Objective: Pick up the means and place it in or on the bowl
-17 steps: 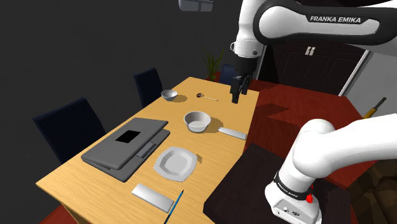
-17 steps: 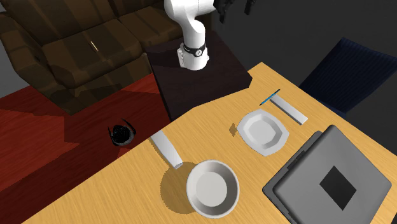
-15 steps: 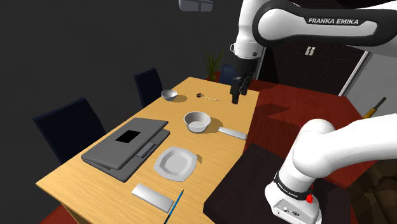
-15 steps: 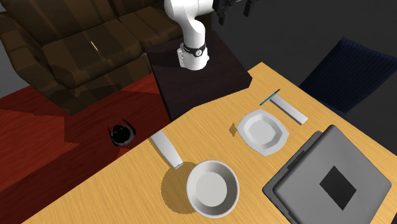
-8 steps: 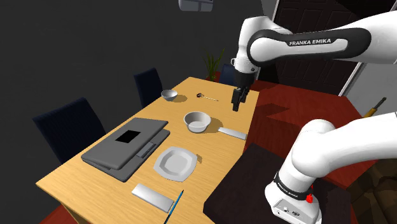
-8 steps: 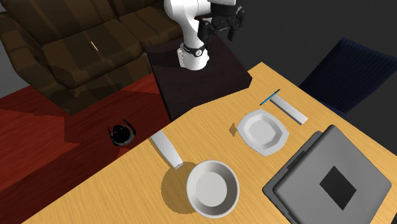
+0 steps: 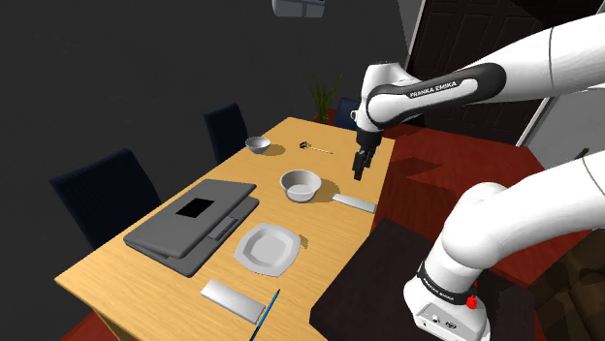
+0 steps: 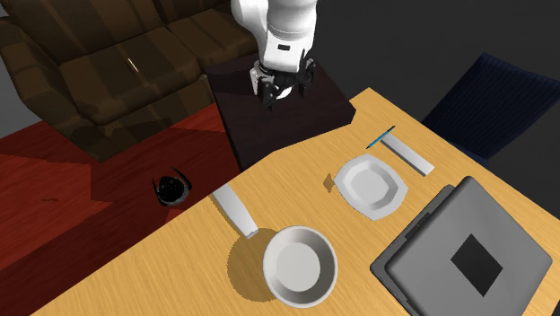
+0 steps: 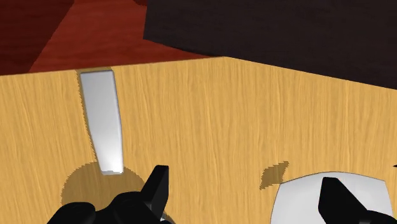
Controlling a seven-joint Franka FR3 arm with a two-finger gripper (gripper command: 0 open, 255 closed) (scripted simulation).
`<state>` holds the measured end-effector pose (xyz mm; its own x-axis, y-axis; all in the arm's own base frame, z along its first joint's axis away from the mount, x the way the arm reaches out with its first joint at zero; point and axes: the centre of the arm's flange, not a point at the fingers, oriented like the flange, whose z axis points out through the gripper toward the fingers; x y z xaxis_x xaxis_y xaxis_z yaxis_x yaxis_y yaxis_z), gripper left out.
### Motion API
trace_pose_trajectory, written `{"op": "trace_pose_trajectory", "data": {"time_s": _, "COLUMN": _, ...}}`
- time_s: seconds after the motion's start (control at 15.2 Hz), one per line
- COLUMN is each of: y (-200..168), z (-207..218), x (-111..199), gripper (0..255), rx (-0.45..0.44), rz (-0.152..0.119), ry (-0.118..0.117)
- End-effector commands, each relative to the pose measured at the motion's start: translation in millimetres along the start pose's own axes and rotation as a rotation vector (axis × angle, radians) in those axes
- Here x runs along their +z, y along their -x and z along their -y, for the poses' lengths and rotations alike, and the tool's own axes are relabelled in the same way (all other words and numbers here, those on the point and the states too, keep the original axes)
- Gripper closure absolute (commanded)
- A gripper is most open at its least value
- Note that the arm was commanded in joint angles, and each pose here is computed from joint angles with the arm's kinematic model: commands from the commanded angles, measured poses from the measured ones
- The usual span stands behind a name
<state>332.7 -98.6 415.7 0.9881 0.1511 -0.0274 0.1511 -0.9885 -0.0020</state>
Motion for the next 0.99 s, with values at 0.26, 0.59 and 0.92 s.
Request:
{"op": "trace_pose_trajectory", "data": {"time_s": 0.26, "y": -11.0, "z": -48.4, "x": 60.7, "gripper": 0, "rx": -0.027, "rz": -0.006, "ry": 0.004}}
{"op": "trace_pose_trajectory", "data": {"time_s": 0.59, "y": -22.1, "z": -89.7, "x": 110.7, "gripper": 0, "rx": -0.047, "rz": -0.009, "ry": 0.005}}
{"op": "trace_pose_trajectory", "data": {"time_s": 0.92, "y": -34.2, "z": -130.8, "x": 160.6, "gripper": 0, "rx": -0.068, "rz": -0.012, "ry": 0.007}}
